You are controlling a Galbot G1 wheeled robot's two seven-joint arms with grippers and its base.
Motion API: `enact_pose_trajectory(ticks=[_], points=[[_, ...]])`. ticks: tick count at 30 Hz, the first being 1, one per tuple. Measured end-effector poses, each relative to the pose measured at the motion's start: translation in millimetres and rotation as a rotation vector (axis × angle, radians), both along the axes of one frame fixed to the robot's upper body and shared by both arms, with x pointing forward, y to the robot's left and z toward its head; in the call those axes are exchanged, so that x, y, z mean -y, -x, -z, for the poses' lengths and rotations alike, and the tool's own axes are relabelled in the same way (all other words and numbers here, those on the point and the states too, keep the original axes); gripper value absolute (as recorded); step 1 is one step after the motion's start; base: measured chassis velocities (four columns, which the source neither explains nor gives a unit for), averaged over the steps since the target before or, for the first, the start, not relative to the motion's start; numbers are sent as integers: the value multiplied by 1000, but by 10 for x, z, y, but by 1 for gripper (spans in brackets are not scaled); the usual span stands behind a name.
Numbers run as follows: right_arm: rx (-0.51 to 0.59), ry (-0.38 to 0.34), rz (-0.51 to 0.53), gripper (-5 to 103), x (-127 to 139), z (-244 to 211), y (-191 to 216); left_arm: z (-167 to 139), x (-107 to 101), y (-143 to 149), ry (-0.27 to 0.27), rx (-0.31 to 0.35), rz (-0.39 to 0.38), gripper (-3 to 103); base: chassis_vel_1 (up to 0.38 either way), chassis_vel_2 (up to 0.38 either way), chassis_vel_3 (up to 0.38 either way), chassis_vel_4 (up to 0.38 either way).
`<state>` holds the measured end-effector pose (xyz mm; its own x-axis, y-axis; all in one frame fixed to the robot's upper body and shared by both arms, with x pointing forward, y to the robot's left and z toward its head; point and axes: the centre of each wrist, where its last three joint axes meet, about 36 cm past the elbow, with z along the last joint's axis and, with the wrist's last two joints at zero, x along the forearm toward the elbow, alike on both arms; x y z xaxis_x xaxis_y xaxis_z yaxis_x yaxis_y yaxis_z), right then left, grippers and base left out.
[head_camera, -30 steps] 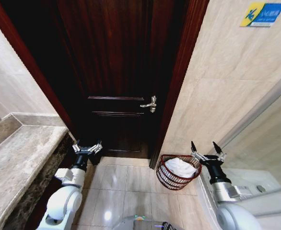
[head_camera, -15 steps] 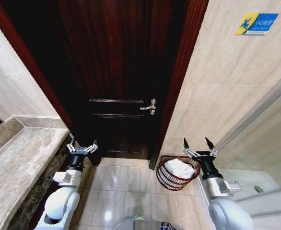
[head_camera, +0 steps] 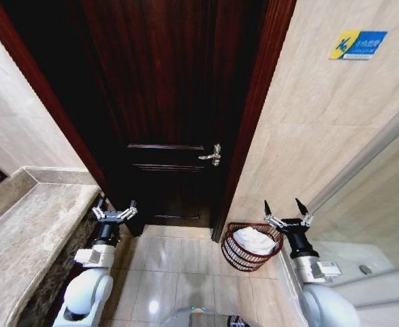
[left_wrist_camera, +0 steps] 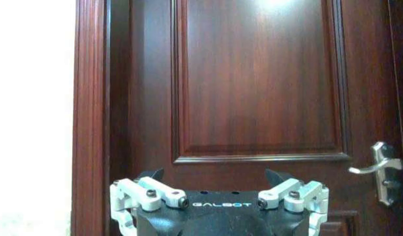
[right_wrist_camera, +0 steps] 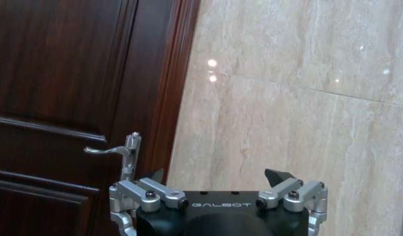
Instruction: Discard the used towel into the hamper.
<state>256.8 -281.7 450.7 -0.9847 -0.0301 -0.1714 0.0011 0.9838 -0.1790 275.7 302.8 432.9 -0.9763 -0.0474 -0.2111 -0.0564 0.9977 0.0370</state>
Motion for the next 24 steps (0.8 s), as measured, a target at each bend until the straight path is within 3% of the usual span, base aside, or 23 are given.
enact_pose_trajectory(ticks=[5,24], points=[[2,-6,-7,100,-21,-11,15,-33,48,13,24,-8,9,100,0,0,0,0],[13,-22,-23,100,-62,-68,13,4,44,38,8,-7,6,100,0,0,0,0]])
